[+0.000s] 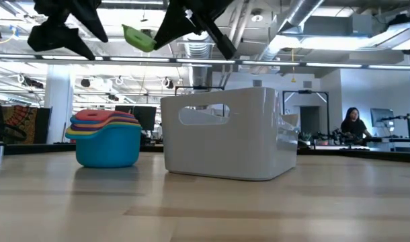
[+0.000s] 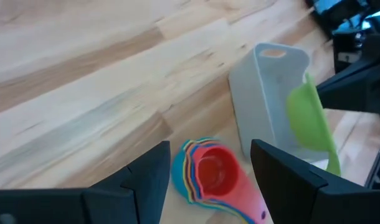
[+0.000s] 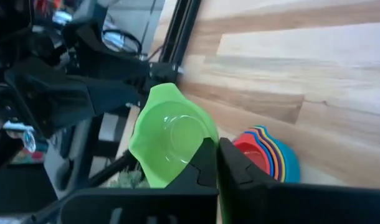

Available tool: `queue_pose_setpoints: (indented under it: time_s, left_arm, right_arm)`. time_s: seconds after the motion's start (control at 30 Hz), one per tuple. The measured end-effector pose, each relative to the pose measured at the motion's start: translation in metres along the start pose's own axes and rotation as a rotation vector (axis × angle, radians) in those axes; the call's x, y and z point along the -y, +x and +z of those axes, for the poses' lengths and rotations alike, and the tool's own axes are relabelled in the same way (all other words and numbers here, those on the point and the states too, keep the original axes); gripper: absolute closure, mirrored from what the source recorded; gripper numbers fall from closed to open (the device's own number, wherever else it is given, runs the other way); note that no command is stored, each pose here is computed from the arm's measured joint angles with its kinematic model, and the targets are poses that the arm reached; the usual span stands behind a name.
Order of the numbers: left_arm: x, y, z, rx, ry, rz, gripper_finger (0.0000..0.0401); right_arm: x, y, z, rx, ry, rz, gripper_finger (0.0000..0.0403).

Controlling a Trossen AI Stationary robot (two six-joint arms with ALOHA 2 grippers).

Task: Nest measuring cups in basket
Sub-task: Stack the green measuring cup on top of the red measuring cup

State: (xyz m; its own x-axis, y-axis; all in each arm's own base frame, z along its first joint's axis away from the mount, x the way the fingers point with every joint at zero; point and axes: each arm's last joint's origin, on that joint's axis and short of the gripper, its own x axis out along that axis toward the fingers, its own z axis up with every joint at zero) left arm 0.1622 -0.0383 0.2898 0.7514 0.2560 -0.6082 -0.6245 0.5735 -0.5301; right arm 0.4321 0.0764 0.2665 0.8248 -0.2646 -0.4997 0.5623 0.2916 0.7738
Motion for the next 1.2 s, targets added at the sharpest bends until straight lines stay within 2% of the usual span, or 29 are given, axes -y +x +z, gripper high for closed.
queue_pose_setpoints:
  time_s: [0.13,0.3,0.37,0.5,0.6,0.7,0.83,1.03,1.2]
  left_arm:
    - [-0.001,0.001,0.0,0.013,0.004,0.017,0.0191]
    - [-0.001,0.002,0.0,0.036,0.009,0.037,0.0191]
    - [-0.001,0.002,0.0,0.037,0.003,0.038,0.0191]
    - [-0.002,0.001,-0.001,0.027,0.003,0.04,0.0191]
    - [-0.003,0.001,-0.002,0.02,-0.001,0.051,0.0191]
    - [-0.003,0.001,-0.002,0.018,-0.001,0.059,0.0191]
    - [-0.004,0.001,-0.002,0.023,0.002,0.07,0.0191]
    - [-0.005,0.001,-0.003,0.02,-0.001,0.075,0.0191]
    - [-0.005,0.001,-0.003,0.017,-0.001,0.075,0.0191]
  right_arm:
    - [0.002,0.001,-0.007,0.063,0.052,-0.015,0.0391]
    - [0.019,0.031,-0.029,0.039,0.114,-0.057,0.0397]
    - [0.023,0.034,-0.032,0.031,0.105,-0.082,0.0398]
    - [0.015,0.03,-0.025,0.038,0.122,-0.051,0.039]
    - [0.021,0.035,-0.022,0.029,0.102,-0.079,0.0393]
    - [0.021,0.042,-0.019,0.023,0.121,-0.057,0.0398]
    - [0.029,0.052,-0.028,-0.024,0.119,-0.066,0.0394]
    - [0.023,0.06,-0.043,-0.075,0.124,-0.047,0.0397]
    - [0.029,0.065,-0.045,-0.123,0.103,-0.07,0.0389]
